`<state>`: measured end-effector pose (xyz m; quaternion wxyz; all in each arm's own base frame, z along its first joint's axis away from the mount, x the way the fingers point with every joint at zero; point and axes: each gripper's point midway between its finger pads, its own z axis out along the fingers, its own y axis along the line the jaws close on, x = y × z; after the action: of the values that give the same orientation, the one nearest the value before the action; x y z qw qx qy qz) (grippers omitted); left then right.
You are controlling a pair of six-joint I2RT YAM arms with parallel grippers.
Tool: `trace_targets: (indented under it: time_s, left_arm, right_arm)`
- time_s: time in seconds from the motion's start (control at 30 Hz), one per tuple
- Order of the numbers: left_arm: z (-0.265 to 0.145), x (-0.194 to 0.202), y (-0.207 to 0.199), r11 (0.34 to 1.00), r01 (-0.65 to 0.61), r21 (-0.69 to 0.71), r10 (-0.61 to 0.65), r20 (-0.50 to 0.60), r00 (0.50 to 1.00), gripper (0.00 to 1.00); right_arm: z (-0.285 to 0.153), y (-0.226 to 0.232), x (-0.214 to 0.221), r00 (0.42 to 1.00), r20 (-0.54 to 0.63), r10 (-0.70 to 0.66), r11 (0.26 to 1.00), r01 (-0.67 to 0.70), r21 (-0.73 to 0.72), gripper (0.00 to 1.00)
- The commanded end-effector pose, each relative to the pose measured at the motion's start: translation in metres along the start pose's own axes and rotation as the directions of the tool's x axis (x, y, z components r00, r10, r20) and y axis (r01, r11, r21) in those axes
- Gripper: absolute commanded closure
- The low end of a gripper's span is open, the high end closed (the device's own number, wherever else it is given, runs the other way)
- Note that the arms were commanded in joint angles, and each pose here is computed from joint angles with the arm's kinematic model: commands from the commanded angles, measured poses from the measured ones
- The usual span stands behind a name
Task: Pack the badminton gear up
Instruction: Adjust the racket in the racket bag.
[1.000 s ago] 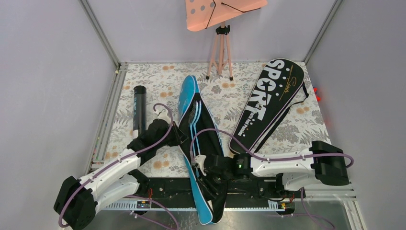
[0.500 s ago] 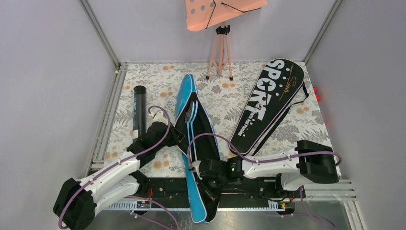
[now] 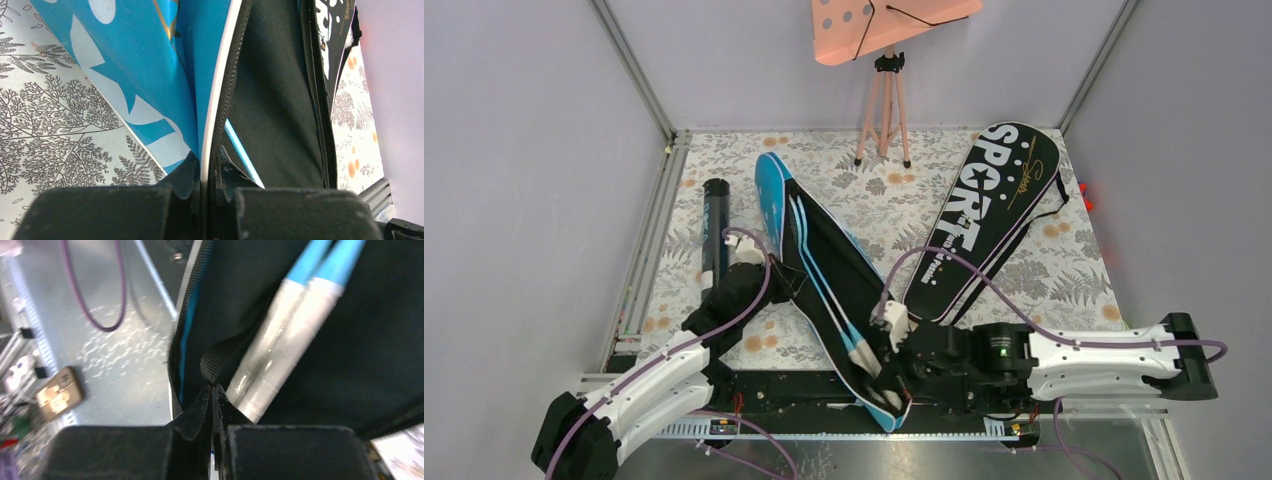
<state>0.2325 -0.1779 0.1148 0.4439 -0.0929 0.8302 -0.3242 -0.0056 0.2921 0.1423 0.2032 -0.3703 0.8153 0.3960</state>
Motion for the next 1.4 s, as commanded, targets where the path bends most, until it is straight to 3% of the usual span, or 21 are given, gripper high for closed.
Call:
trace_targets:
  time_s: [0.0,0.1,0.2,0.3,0.4,0.5,0.6,0.63,0.73,0.83,0.93,1.0,1.03,1.23,1.37]
  left_arm:
    - [0.0,-0.016,-0.023,0.993,-0.038,0.115,0.03,0.078,0.996,1.0]
    - [0.003,-0.011,-0.012,0.996,-0.045,0.077,0.039,0.073,0.997,1.0]
    - [0.006,-0.004,-0.004,0.996,-0.043,0.08,0.036,0.084,0.996,1.0]
    - [0.01,0.005,0.004,0.996,-0.048,0.073,0.042,0.075,0.996,1.0]
    - [0.013,0.011,0.013,0.998,-0.047,0.05,0.044,0.069,0.997,1.0]
    - [0.015,0.01,0.014,0.998,-0.039,0.039,0.037,0.071,0.997,1.0]
    - [0.017,0.01,0.015,0.999,-0.033,0.023,0.032,0.064,0.997,1.0]
    - [0.017,0.01,0.016,0.999,-0.03,0.016,0.029,0.064,0.998,1.0]
    - [0.018,0.012,0.017,0.999,-0.03,0.015,0.029,0.057,0.998,1.0]
    - [0.016,0.013,0.016,0.999,-0.033,0.025,0.032,0.057,0.998,1.0]
    - [0.013,0.016,0.014,0.997,-0.055,0.053,0.052,0.048,0.997,1.0]
    - [0.012,0.017,0.012,0.995,-0.061,0.073,0.057,0.051,0.997,1.0]
    - [0.012,0.017,0.012,0.995,-0.063,0.076,0.059,0.055,0.997,1.0]
    - [0.01,0.016,0.012,0.995,-0.069,0.078,0.064,0.065,0.996,1.0]
    - [0.01,0.015,0.012,0.994,-0.072,0.079,0.066,0.069,0.995,1.0]
  right_arm:
    - [-0.025,-0.063,-0.036,0.964,0.264,-0.012,0.953,-0.069,0.295,1.0]
    - [-0.048,-0.091,-0.058,0.867,0.498,0.016,0.919,-0.21,0.334,1.0]
    - [-0.049,-0.073,-0.069,0.77,0.638,0.019,0.98,-0.14,0.141,1.0]
    - [-0.055,-0.041,-0.071,0.725,0.688,-0.02,0.999,0.043,-0.016,1.0]
    - [-0.055,0.005,-0.051,0.7,0.695,-0.163,0.914,0.372,-0.16,1.0]
    - [-0.038,0.007,-0.017,0.738,0.568,-0.364,0.831,0.533,-0.161,1.0]
    - [-0.023,-0.01,0.033,0.791,0.273,-0.547,0.768,0.604,-0.212,1.0]
    - [-0.021,-0.01,0.049,0.775,0.207,-0.597,0.727,0.632,-0.268,1.0]
    - [-0.018,0.006,0.071,0.756,0.151,-0.637,0.647,0.63,-0.43,1.0]
    - [-0.003,-0.015,0.045,0.773,0.055,-0.632,0.74,0.623,-0.254,0.97]
    - [0.004,-0.045,0.006,0.839,-0.035,-0.543,0.838,0.544,0.043,0.84]
    - [0.0,-0.057,-0.012,0.878,-0.039,-0.477,0.861,0.476,0.179,0.79]
    - [-0.001,-0.057,-0.015,0.888,-0.027,-0.459,0.869,0.455,0.193,0.76]
    - [-0.018,-0.035,-0.034,0.937,0.143,-0.318,0.942,0.296,0.157,0.34]
    - [-0.028,-0.054,-0.049,0.948,0.244,-0.204,0.952,0.134,0.273,0.16]
